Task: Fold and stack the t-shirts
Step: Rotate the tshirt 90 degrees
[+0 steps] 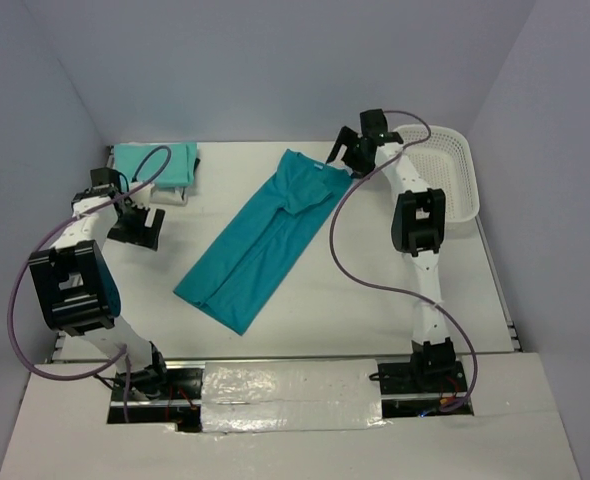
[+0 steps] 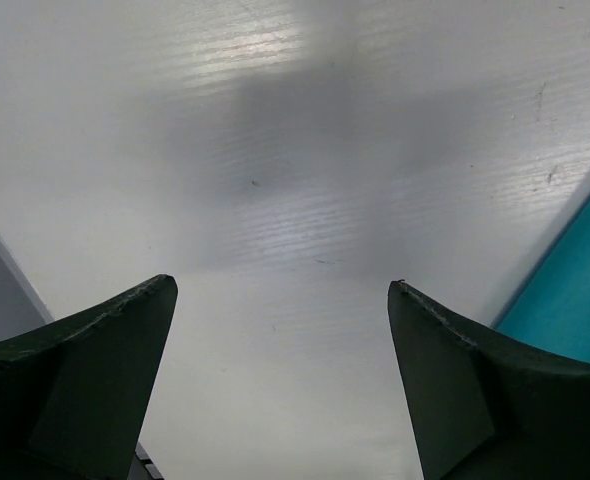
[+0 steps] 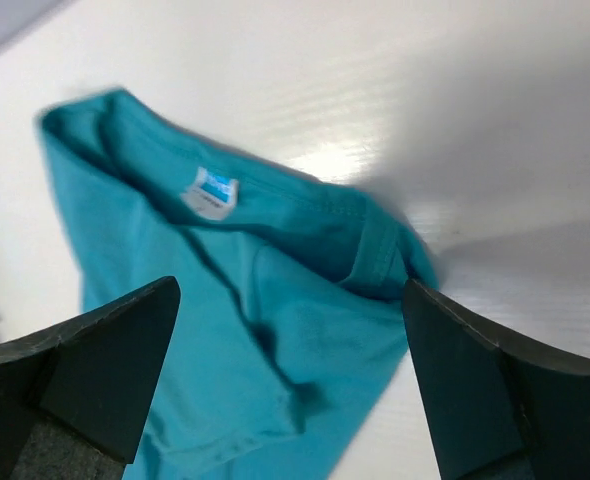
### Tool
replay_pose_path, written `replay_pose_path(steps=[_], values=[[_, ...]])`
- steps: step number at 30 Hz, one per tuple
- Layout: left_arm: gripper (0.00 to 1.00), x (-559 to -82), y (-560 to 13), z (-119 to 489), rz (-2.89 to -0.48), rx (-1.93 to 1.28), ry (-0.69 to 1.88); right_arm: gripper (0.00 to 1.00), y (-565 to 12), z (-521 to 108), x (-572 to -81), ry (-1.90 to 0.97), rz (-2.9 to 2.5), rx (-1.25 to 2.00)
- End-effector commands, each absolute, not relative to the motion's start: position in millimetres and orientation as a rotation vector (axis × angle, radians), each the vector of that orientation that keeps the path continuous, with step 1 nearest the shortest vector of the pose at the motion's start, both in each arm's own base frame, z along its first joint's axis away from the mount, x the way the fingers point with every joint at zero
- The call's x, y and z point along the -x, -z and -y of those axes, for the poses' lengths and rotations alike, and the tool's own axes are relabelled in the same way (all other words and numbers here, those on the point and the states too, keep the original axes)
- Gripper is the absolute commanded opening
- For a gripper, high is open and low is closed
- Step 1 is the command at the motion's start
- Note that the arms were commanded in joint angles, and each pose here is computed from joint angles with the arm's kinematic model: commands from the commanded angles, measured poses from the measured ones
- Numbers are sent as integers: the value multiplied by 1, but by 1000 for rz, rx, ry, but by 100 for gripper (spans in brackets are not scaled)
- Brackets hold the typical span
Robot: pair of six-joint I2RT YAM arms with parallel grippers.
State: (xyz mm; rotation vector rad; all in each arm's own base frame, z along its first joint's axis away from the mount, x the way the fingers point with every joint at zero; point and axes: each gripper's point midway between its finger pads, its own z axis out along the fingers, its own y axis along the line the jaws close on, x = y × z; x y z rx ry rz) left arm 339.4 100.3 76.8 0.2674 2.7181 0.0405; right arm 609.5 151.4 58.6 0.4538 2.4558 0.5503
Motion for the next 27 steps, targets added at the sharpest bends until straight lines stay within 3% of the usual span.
replay_pose_path(steps=[1,3,5,6,8,9,10,11,12,13,14,15,19,22,27], values=[[99,-334,-98,-94,-2672,-266,-32,100,-211,-162,-623,-698,-2170,-374],[99,-330,-105,-93,-2662,-249,-41,100,-264,-160,-606,-695,-2103,-345],[99,-327,-119,-94,-2630,-241,-68,100,-263,-156,-584,-641,-2134,-347],[99,-324,-123,-93,-2619,-239,-76,100,-302,-145,-568,-603,-2060,-356],[99,-317,-144,-94,-2570,-225,-121,100,-287,-136,-543,-548,-2115,-383],[99,-313,-151,-94,-2556,-213,-137,100,-313,-132,-520,-545,-2079,-385],[99,-309,-160,-93,-2533,-205,-151,100,-268,-131,-496,-516,-2199,-415],[99,-302,-181,-92,-2470,-199,-181,100,-255,-151,-471,-546,-2247,-376],[99,-296,-188,-90,-2445,-192,-186,100,-277,-163,-447,-613,-2185,-336],[99,-291,-200,-88,-2404,-184,-200,100,-260,-179,-426,-652,-2218,-312],[99,-282,-225,-84,-2316,-165,-226,100,-201,-194,-387,-679,-2345,-301],[99,-276,-233,-87,-2281,-129,-266,99,-207,-231,-349,-789,-2330,-204],[99,-242,-279,-86,-2093,-108,-385,82,-148,-315,-253,-1161,-2425,-273],[99,-228,-273,-83,-2113,-136,-397,71,-126,-363,-203,-1237,-2538,-261],[100,-222,-255,-85,-2217,-112,-384,66,-76,-409,-162,-1205,-2715,-325]])
